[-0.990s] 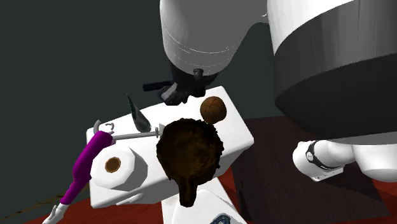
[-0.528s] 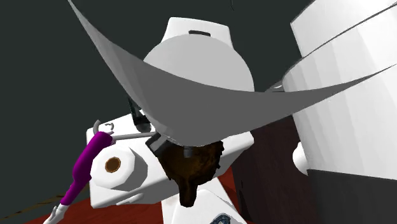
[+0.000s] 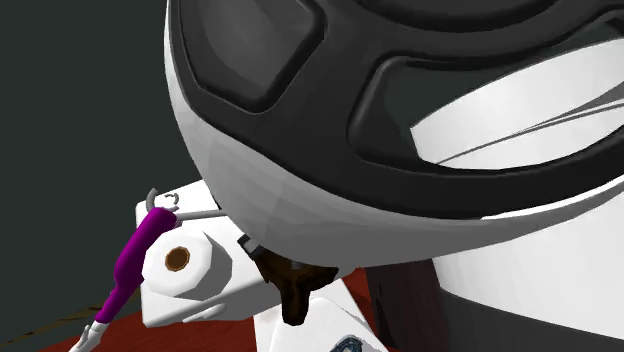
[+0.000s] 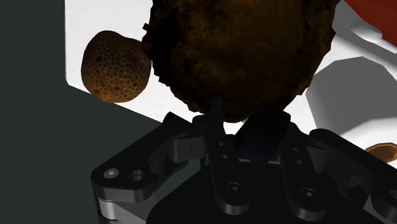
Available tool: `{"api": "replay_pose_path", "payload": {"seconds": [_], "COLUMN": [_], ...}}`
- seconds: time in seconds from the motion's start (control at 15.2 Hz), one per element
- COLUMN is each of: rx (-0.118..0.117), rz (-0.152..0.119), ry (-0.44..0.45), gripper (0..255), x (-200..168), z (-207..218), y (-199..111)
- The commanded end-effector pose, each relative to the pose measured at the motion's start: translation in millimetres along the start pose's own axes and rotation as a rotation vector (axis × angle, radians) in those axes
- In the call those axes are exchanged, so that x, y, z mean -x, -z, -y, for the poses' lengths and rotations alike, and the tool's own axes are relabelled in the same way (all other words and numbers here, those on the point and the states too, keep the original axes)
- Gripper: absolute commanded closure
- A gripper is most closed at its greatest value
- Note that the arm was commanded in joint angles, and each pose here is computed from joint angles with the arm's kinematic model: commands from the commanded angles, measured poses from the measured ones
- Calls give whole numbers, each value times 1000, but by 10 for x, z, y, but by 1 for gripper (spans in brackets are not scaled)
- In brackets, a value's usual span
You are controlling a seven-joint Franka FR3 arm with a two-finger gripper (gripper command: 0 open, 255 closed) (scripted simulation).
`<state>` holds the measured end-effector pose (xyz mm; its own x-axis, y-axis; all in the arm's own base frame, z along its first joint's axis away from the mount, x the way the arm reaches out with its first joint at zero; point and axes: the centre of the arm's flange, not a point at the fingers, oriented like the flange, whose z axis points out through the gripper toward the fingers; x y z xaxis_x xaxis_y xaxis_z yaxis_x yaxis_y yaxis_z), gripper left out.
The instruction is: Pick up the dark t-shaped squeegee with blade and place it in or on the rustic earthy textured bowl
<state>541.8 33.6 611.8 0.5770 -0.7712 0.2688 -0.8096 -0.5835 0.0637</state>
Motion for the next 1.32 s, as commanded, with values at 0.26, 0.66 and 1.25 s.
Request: {"api": "replay_pose_path", "payload": {"seconds": [0.26,0.66,1.25], "rx": [-1,-1,-1], "rz": [0,0,0], "ry": [0,0,0], "gripper": [255,255,0], "x": [90,90,90], "z": [19,19,19], "y": [-319,-319,-187]}}
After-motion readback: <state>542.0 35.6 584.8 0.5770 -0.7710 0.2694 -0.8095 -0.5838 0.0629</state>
